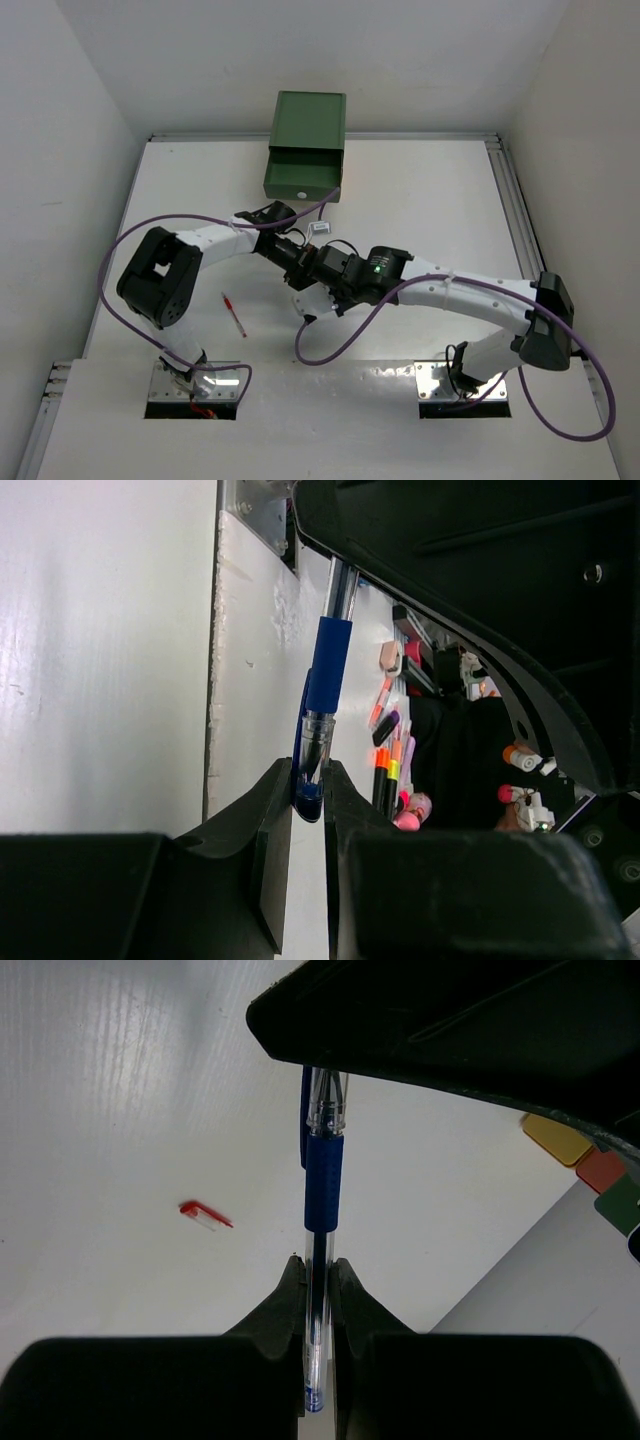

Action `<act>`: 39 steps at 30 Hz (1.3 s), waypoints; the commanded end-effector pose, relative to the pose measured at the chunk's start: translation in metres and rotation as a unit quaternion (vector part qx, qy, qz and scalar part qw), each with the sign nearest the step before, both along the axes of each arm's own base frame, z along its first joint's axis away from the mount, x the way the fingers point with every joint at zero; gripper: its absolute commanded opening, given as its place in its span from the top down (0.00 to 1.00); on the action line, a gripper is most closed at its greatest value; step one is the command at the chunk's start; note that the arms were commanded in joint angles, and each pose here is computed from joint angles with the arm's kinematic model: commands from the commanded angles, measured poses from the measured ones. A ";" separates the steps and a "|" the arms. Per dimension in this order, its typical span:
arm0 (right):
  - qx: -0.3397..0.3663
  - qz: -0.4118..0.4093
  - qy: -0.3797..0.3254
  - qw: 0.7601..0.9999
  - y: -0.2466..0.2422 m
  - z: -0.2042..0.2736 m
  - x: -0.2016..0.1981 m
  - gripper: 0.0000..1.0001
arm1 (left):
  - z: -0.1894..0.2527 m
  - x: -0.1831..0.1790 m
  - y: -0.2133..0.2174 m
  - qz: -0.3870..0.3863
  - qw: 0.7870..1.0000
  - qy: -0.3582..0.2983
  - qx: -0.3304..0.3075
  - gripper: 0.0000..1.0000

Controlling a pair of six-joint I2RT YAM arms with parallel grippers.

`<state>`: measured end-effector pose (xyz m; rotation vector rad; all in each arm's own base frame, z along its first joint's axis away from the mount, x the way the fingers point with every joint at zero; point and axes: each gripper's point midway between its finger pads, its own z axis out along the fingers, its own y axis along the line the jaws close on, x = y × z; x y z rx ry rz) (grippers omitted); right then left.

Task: Sort the stationery into containers
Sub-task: Close the pen cap on the pen.

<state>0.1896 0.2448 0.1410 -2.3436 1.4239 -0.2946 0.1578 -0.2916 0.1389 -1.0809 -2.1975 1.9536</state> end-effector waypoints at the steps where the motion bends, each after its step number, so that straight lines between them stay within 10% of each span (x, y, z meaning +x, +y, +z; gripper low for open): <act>1: 0.106 0.065 0.054 0.991 0.068 0.010 -0.031 1.00 | 0.027 0.015 -0.015 -0.018 0.995 -0.067 -0.073 1.00; 39: 0.120 0.084 0.077 0.986 0.094 0.011 -0.046 1.00 | 0.029 0.016 -0.016 -0.030 0.993 -0.068 -0.089 1.00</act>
